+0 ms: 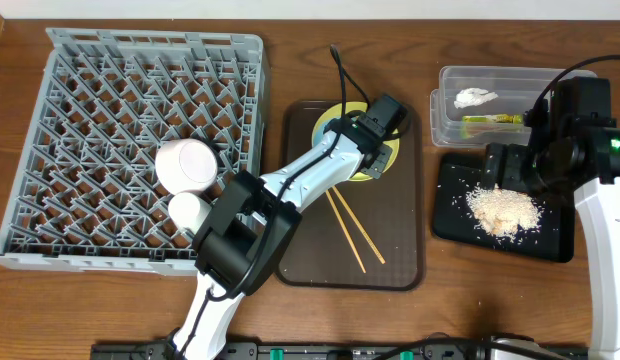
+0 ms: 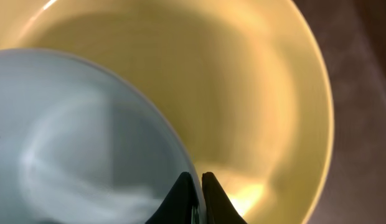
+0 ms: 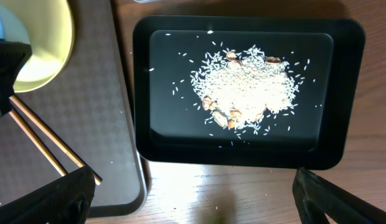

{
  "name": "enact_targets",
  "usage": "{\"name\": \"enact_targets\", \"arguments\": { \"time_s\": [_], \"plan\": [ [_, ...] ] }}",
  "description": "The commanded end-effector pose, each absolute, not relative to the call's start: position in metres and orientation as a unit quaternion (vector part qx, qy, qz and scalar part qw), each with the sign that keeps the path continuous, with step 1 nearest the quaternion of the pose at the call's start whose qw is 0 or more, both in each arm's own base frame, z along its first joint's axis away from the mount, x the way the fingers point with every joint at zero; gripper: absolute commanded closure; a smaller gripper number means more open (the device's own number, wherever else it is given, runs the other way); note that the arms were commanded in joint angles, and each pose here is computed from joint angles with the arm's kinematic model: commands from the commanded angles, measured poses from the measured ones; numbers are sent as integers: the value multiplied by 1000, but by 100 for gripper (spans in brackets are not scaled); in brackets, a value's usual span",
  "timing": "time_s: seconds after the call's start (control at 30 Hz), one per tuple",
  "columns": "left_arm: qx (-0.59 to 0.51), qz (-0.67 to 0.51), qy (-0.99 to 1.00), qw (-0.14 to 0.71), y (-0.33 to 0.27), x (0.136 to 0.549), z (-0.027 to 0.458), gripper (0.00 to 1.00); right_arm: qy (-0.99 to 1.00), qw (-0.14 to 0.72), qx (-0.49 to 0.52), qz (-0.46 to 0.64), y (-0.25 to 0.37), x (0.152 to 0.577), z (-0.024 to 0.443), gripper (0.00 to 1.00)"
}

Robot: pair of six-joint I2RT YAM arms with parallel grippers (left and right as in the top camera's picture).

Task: Sort waste into correct bins and load items into the dishwasher
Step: 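Grasp the rim of the blue bowl with the left gripper, then carry the blue bowl into the dish rack and release it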

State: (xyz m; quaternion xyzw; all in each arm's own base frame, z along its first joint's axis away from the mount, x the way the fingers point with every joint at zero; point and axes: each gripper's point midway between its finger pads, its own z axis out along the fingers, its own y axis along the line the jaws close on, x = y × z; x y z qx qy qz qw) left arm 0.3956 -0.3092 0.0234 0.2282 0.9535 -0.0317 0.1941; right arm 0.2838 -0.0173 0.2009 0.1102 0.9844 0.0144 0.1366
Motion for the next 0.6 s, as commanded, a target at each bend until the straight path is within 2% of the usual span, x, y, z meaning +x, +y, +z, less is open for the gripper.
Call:
{"name": "enact_targets", "arguments": {
  "time_s": [0.0, 0.33, 0.57],
  "plan": [
    [224, 16, 949, 220, -294, 406, 40, 92, 982, 143, 120, 9, -20, 286, 205, 1],
    [234, 39, 935, 263, -280, 408, 96, 92, 982, 143, 121, 9, -20, 286, 205, 1],
    [209, 20, 931, 298, -249, 413, 157, 92, 982, 144, 120, 9, -20, 286, 205, 1]
  ]
}}
